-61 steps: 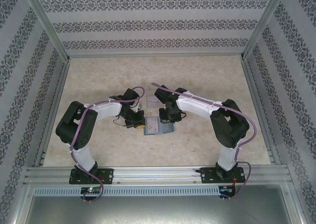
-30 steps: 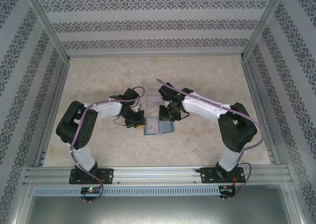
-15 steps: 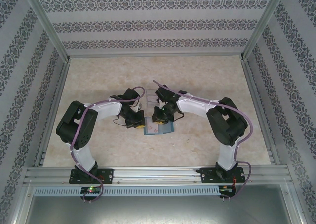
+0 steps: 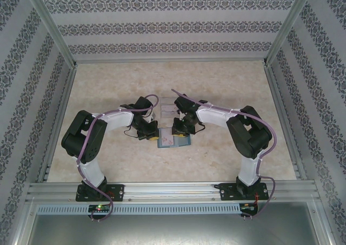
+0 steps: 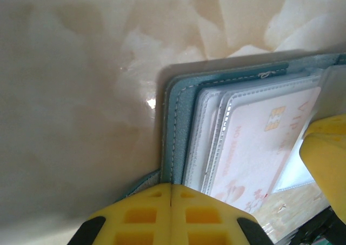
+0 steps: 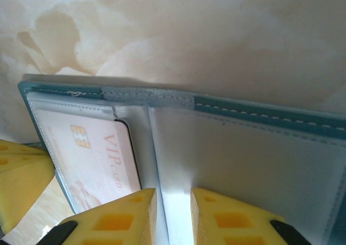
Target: Take the credit cards out of the card holder
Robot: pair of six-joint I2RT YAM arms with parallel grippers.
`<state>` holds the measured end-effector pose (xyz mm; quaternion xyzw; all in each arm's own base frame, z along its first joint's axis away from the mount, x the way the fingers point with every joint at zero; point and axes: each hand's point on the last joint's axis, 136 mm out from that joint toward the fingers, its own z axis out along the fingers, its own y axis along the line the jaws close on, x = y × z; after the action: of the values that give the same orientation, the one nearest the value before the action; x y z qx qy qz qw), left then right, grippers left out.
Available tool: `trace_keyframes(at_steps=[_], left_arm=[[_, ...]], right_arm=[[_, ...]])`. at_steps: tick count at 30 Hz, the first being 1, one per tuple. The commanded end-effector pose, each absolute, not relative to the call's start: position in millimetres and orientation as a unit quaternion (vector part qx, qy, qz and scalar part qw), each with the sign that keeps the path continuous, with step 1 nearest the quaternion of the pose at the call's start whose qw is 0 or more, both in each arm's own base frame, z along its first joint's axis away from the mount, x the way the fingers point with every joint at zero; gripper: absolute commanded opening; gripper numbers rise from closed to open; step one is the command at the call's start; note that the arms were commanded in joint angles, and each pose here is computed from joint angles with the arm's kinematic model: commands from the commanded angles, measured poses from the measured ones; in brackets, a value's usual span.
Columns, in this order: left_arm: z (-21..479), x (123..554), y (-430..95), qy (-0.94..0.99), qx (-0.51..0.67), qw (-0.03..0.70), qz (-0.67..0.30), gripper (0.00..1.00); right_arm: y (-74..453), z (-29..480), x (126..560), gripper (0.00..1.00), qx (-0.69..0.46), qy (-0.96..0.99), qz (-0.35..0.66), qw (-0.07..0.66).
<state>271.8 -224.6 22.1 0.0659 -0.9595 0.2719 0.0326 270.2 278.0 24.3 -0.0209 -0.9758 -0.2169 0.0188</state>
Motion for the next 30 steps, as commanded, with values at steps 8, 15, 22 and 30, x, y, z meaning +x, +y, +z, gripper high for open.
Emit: trace_keyframes(at_steps=[8, 15, 22, 30], left_arm=[[25.8, 265.5, -225.7, -0.962, 0.055, 0.041, 0.265, 0.02], [43.0, 271.3, -232.8, -0.959, 0.054, 0.024, 0.278, 0.01], [48.9, 272.2, -257.7, -0.951, 0.042, 0.025, 0.304, 0.0], [35.8, 269.9, -262.4, -0.953, 0.039, 0.037, 0.297, 0.0]], right_arm=[[276.2, 48.7, 270.6, 0.24, -0.019, -0.972, -0.232, -0.001], [287.4, 53.5, 271.2, 0.22, -0.017, -0.966, -0.258, 0.002], [291.2, 52.1, 272.1, 0.21, -0.023, -0.963, -0.268, 0.002], [295.5, 47.4, 270.3, 0.21, -0.025, -0.96, -0.278, 0.013]])
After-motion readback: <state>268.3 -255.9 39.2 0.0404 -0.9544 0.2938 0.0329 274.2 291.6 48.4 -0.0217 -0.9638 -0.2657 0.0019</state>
